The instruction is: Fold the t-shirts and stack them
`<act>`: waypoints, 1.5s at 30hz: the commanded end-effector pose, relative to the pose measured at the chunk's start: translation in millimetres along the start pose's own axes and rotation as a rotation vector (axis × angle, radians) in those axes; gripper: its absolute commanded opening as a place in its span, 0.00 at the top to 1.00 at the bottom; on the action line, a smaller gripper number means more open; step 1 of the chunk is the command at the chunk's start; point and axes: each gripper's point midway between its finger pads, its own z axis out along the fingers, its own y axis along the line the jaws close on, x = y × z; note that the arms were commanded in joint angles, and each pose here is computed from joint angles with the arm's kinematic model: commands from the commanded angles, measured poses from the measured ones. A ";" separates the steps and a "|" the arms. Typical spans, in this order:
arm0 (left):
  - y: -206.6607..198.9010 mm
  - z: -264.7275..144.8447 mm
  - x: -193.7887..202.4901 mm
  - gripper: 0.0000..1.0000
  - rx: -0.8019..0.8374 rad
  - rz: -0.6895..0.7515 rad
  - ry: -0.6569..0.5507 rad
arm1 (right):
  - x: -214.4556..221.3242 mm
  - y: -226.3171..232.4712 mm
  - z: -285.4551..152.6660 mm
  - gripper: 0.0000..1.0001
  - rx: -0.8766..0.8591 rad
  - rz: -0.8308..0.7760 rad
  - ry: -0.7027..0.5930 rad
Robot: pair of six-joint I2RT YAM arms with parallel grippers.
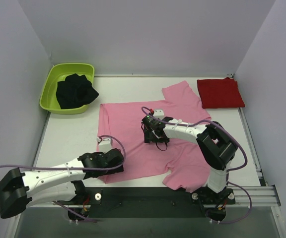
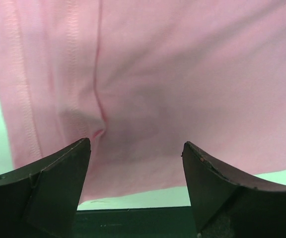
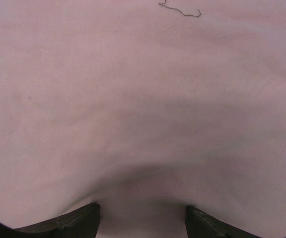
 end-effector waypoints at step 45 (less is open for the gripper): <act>-59.1 5.7 16.5 0.16 0.069 0.111 0.063 | 67.3 -29.0 27.8 0.32 0.101 -0.086 0.195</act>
